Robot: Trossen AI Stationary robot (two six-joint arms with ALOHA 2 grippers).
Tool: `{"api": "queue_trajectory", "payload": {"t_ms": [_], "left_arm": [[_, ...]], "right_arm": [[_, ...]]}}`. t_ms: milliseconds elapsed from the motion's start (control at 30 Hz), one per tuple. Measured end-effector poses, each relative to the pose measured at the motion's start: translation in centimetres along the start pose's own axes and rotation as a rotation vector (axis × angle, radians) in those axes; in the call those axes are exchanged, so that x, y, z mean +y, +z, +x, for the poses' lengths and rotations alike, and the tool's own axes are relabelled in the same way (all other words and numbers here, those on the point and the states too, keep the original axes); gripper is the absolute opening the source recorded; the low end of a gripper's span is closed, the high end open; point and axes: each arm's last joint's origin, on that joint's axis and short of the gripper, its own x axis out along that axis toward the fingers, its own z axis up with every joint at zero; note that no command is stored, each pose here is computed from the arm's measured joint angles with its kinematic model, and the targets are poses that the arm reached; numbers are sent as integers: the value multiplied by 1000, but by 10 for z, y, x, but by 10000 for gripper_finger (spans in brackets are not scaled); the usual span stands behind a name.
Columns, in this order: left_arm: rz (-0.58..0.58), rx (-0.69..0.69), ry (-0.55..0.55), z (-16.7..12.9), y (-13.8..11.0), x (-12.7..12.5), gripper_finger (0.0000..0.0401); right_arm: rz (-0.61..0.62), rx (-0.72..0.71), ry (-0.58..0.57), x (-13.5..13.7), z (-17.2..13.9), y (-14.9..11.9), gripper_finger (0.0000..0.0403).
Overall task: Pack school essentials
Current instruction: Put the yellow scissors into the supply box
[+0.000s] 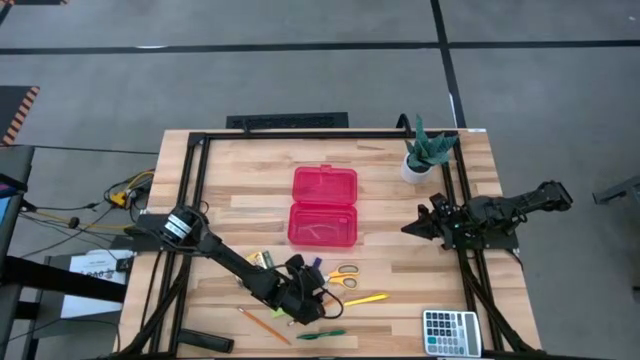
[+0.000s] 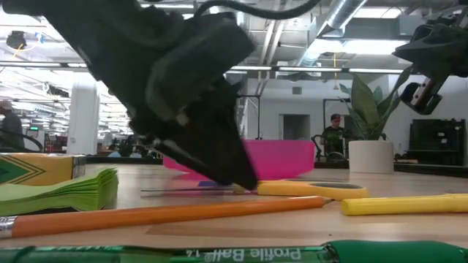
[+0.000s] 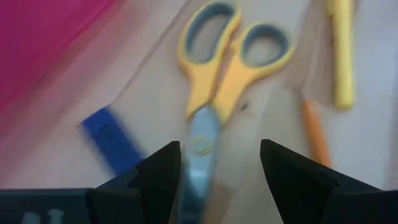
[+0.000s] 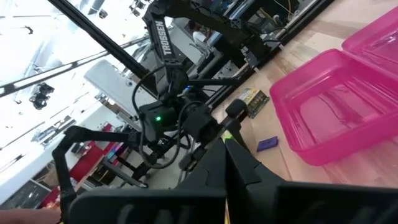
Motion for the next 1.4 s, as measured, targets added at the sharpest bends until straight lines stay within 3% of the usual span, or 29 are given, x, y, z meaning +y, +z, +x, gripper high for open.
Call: {"api": "queue_trajectory", "payload": {"t_ms": [200, 467, 700, 1033, 1400], "left_arm": [[21, 29, 6, 9, -9, 0, 187], [35, 95, 38, 10, -14, 6, 35], [8, 92, 31, 10, -10, 2, 35], [38, 64, -103, 0, 27, -20, 35], [37, -5, -91, -14, 68, -31, 35]], "right_arm": [[2, 5, -4, 0, 1, 0, 7], [1, 6, -6, 0, 1, -1, 7], [1, 6, -5, 0, 1, 0, 7], [-10, 3, -3, 0, 1, 0, 7], [-10, 3, -3, 0, 1, 0, 7]]}}
